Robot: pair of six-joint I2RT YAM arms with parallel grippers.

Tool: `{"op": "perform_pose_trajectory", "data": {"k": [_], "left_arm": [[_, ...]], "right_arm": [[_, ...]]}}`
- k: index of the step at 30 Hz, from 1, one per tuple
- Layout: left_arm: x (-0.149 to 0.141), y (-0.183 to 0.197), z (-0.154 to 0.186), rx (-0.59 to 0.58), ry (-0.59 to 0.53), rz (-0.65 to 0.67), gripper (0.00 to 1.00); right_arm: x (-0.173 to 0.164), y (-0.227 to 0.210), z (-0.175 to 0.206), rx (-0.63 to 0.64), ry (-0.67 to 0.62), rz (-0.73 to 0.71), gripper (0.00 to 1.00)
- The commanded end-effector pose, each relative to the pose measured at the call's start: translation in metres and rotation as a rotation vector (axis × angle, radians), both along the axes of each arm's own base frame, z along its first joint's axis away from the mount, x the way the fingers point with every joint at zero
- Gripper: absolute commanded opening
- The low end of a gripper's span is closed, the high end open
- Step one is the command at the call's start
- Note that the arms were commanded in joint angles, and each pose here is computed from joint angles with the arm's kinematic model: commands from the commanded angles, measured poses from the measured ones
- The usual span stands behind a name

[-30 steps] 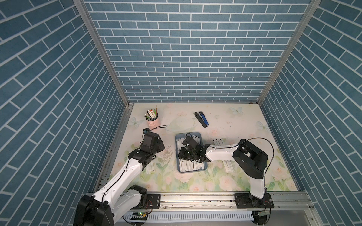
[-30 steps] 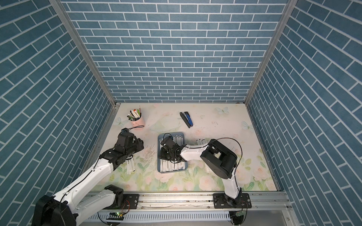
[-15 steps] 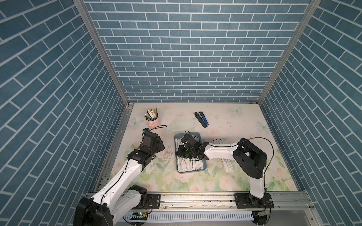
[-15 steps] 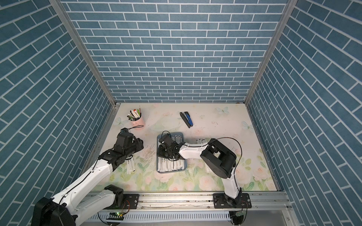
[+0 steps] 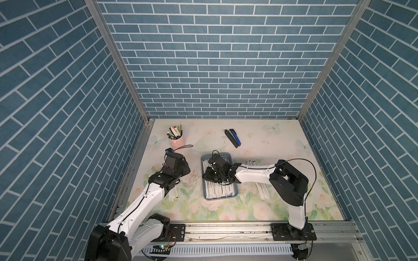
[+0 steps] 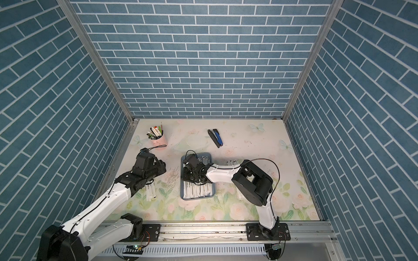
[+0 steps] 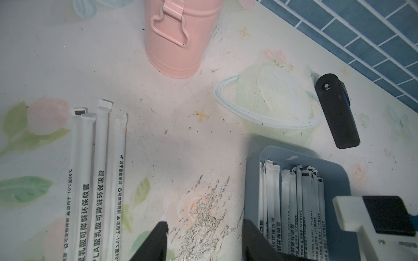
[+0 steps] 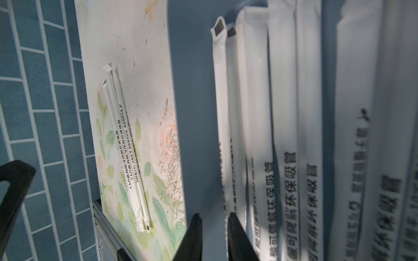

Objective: Put the straws into the storage box
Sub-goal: Place the straw in the storage box.

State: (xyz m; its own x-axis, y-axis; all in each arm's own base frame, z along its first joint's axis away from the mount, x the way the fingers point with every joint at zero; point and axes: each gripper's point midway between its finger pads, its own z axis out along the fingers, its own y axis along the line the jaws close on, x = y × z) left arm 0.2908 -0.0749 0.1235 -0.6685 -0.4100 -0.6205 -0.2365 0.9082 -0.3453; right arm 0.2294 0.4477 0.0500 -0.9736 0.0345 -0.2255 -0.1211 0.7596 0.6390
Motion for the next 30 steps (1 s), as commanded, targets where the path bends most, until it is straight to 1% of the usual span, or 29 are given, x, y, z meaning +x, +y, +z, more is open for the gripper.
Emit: {"op": "perform_pose_trajectory", "data": {"k": [1, 4, 7, 9, 12, 15, 17, 18, 19, 22, 25, 30], "left_arm": [[0.003, 0.002, 0.003, -0.004, -0.005, 0.010, 0.56], [0.003, 0.002, 0.003, -0.002, -0.006, 0.011, 0.56], [0.002, 0.006, 0.003, 0.016, -0.002, 0.020, 0.56], [0.001, 0.014, 0.001, 0.042, 0.012, 0.045, 0.55], [-0.003, 0.032, -0.007, 0.074, 0.046, 0.102, 0.50], [-0.006, 0.049, -0.022, 0.067, 0.090, 0.147, 0.39], [-0.006, 0.055, -0.033, 0.059, 0.121, 0.151, 0.24], [-0.006, 0.057, -0.038, 0.059, 0.138, 0.153, 0.20], [-0.006, 0.059, -0.044, 0.063, 0.159, 0.152, 0.17], [-0.006, 0.062, -0.059, 0.088, 0.219, 0.156, 0.17], [-0.009, 0.066, -0.071, 0.116, 0.272, 0.172, 0.24], [-0.009, 0.072, -0.081, 0.157, 0.308, 0.183, 0.27]], "right_arm": [[0.005, -0.002, -0.004, -0.042, -0.014, 0.011, 0.27], [0.004, -0.001, -0.003, -0.039, -0.013, 0.015, 0.30], [0.009, -0.002, 0.006, -0.037, -0.031, 0.017, 0.31], [0.016, -0.005, 0.018, -0.023, -0.052, 0.008, 0.31], [0.036, -0.016, 0.049, 0.013, -0.120, -0.013, 0.31], [0.052, -0.034, 0.072, -0.007, -0.199, -0.018, 0.31], [0.059, -0.050, 0.082, -0.047, -0.251, -0.028, 0.31], [0.061, -0.057, 0.084, -0.064, -0.269, -0.037, 0.31], [0.062, -0.065, 0.086, -0.077, -0.285, -0.045, 0.31], [0.062, -0.083, 0.090, -0.109, -0.316, -0.062, 0.31], [0.061, -0.099, 0.088, -0.134, -0.326, -0.078, 0.30], [0.061, -0.114, 0.085, -0.136, -0.330, -0.096, 0.30]]}}
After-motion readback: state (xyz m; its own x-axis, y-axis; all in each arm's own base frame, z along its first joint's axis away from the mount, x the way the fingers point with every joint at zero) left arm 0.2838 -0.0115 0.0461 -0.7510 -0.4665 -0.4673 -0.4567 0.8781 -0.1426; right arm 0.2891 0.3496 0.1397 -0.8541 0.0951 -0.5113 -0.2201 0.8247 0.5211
